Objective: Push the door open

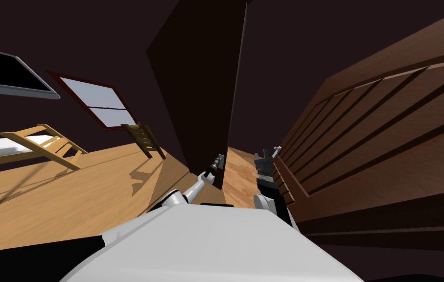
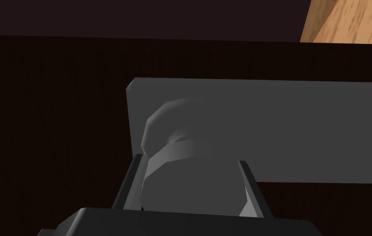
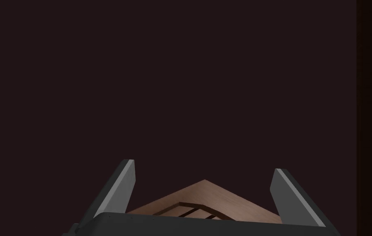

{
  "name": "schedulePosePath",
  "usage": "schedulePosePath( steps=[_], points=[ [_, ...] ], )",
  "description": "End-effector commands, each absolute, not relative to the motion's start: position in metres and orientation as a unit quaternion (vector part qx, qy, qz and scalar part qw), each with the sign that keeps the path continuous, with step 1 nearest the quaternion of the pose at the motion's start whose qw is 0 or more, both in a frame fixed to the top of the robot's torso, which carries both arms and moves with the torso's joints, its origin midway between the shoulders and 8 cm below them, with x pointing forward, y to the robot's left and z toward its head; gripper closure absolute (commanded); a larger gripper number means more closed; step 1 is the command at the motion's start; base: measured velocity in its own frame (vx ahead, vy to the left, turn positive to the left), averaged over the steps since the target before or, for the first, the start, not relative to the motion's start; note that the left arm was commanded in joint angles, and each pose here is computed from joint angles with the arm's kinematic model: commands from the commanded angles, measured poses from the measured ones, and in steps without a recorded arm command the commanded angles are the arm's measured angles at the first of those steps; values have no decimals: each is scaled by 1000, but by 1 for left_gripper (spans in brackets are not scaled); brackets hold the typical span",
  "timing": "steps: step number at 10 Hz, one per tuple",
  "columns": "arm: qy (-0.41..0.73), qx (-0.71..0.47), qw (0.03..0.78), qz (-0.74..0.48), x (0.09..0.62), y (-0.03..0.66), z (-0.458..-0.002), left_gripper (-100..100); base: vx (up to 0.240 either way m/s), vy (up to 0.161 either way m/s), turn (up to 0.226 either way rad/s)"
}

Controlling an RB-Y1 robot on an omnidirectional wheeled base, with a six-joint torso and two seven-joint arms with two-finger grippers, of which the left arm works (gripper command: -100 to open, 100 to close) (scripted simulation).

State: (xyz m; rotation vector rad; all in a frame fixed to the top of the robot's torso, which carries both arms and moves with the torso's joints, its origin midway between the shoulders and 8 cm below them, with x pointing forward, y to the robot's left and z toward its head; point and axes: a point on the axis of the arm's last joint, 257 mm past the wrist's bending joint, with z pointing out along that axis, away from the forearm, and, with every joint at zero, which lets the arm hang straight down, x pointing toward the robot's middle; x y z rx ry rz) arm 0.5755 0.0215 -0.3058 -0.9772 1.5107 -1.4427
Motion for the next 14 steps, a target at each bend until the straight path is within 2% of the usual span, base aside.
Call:
schedulePosePath(
  steps=[1, 6, 7, 14],
  points=[
    [591, -389, 417, -570, 581, 37, -299, 100, 105, -142, 33],
    [588, -398, 428, -560, 587, 59, -301, 100, 85, -78, 48],
    [587, -397, 430, -559, 590, 62, -301, -100, -109, 39, 34],
    [581, -405, 410, -575, 585, 38, -297, -100, -215, 19, 23]
  ],
)
